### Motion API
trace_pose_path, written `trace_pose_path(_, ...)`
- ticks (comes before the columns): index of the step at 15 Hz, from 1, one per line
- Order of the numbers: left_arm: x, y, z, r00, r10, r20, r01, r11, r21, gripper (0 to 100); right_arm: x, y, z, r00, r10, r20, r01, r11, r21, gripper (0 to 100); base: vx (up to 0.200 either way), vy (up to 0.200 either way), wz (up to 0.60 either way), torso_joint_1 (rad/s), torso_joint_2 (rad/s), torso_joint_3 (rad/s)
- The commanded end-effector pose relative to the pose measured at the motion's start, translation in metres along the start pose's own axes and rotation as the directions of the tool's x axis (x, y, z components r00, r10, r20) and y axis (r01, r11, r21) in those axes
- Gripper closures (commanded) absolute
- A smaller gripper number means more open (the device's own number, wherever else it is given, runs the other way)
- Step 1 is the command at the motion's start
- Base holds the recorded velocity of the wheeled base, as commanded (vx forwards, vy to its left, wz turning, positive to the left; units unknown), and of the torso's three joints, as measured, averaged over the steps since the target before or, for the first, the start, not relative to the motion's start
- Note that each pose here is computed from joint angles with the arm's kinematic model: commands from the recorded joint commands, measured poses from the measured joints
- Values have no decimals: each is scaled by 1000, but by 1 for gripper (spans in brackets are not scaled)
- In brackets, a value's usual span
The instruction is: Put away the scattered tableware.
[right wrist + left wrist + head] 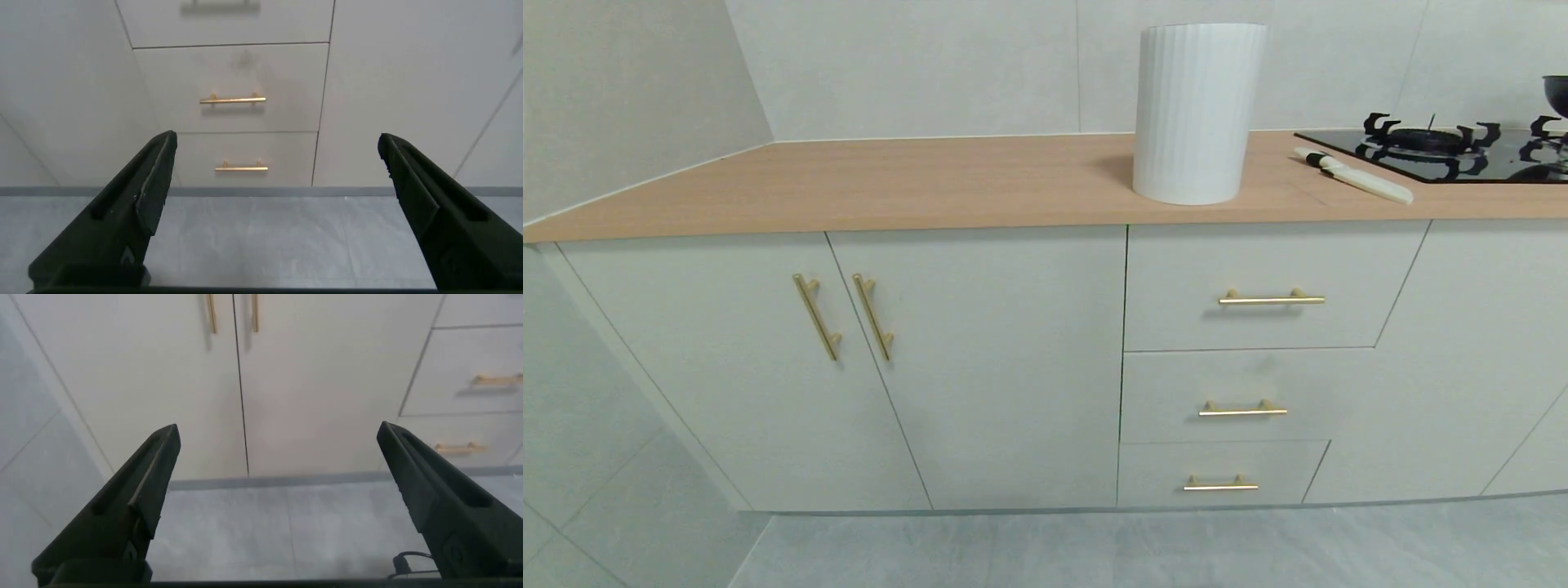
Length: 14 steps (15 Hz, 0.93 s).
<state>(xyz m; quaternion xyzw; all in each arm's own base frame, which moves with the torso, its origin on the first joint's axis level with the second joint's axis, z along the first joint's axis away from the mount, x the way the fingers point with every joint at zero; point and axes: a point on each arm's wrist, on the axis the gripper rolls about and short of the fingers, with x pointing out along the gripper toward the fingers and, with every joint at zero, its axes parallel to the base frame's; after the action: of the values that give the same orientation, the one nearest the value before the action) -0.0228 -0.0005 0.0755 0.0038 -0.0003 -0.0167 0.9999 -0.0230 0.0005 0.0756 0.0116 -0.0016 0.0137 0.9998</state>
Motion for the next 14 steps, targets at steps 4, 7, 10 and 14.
trace_pose_path(4,0,0,0,1000,0,0,0,1000,0,0,0,0,0,1000,0,-2,0,1000,0,0,200,0,0,4,5,-1)
trace_pose_path(7,0,0,0,1000,0,1,0,1000,0,0,0,0,0,1000,0,-2,0,1000,0,0,200,0,0,4,5,4)
trace_pose_path(10,0,0,0,1000,0,0,0,1000,0,0,0,0,0,1000,0,-2,0,1000,0,0,200,0,0,4,1,4)
trace_pose_path(14,0,0,0,1000,0,1,0,1000,0,0,0,0,0,1000,0,-2,0,1000,1,0,200,0,0,0,1,2)
